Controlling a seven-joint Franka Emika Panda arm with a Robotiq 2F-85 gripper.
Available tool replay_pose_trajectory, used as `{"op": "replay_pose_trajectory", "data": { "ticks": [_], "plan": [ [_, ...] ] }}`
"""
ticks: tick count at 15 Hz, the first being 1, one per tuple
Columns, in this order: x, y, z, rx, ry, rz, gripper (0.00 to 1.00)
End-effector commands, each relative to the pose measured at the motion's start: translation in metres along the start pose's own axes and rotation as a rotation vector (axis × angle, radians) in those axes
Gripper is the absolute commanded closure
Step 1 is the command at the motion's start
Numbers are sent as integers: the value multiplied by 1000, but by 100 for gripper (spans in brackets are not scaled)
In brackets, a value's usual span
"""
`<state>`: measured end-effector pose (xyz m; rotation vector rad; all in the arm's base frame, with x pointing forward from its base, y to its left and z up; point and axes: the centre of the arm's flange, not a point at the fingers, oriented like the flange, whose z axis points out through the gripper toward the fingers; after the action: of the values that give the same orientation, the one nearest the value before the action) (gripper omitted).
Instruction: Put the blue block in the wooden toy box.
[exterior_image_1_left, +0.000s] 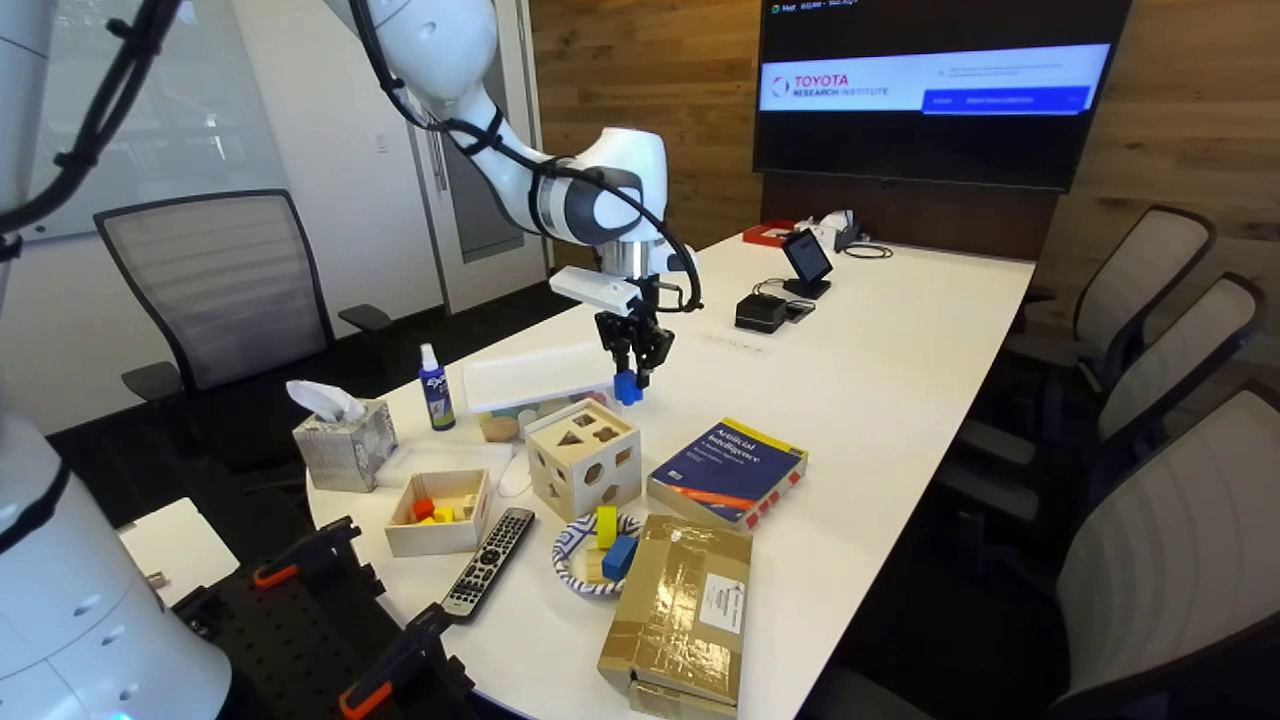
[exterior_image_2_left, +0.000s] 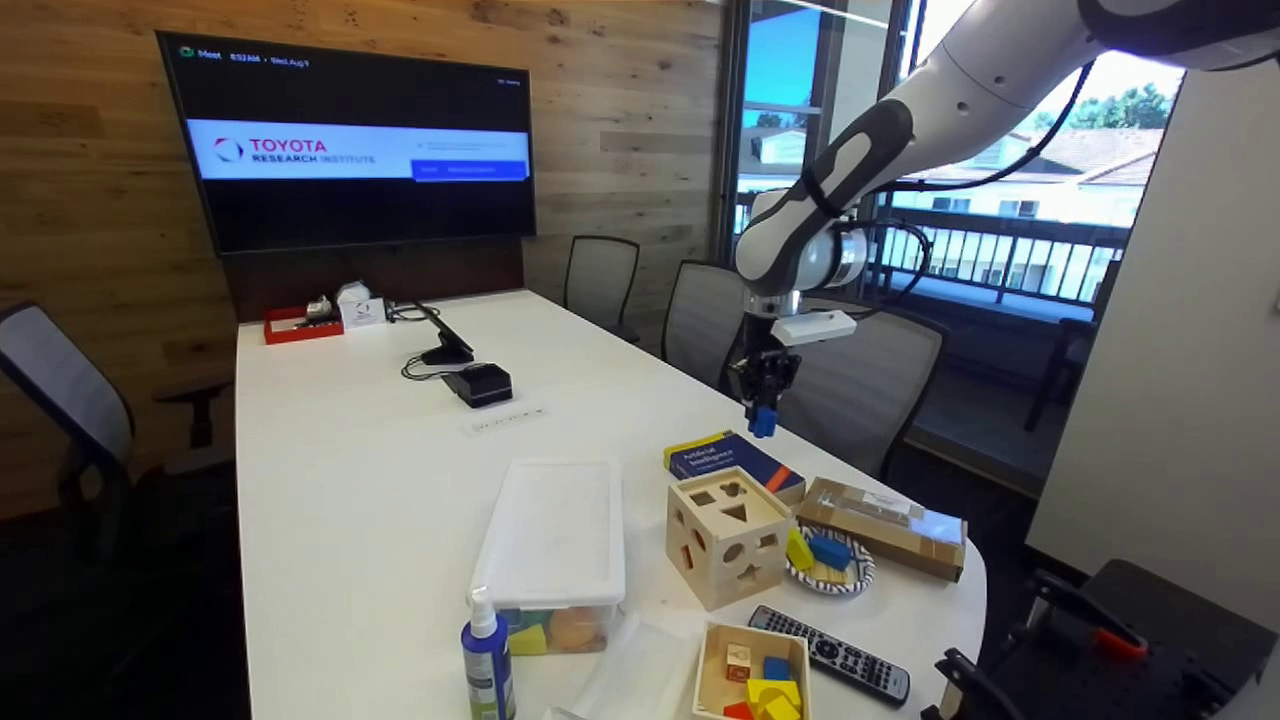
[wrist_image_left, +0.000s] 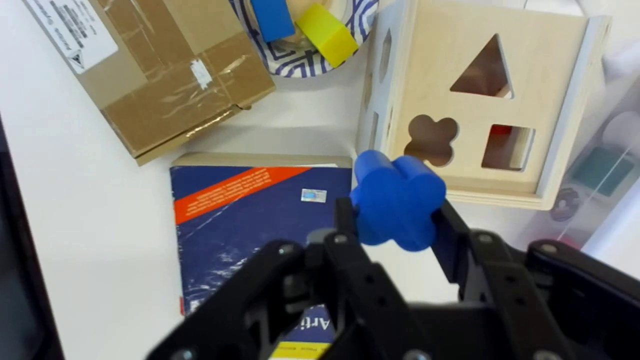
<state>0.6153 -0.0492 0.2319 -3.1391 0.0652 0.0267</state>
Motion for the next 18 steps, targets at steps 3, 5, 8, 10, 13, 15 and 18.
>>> {"op": "replay_pose_trajectory", "data": {
  "ticks": [3,5,8,10,13,15,18],
  "plan": [
    [18,-29,34,20,-99,-86,85],
    [15,-40,48,14,-107,-87,85],
    [9,-50,62,15,-122,-93,85],
    [5,-55,68,23,-127,-97,85],
    [2,-63,75,18,-123,-104,85],
    [2,-68,78,3,-110,-100,85],
    [2,-75,81,-25,-87,-77,85]
  ]
}}
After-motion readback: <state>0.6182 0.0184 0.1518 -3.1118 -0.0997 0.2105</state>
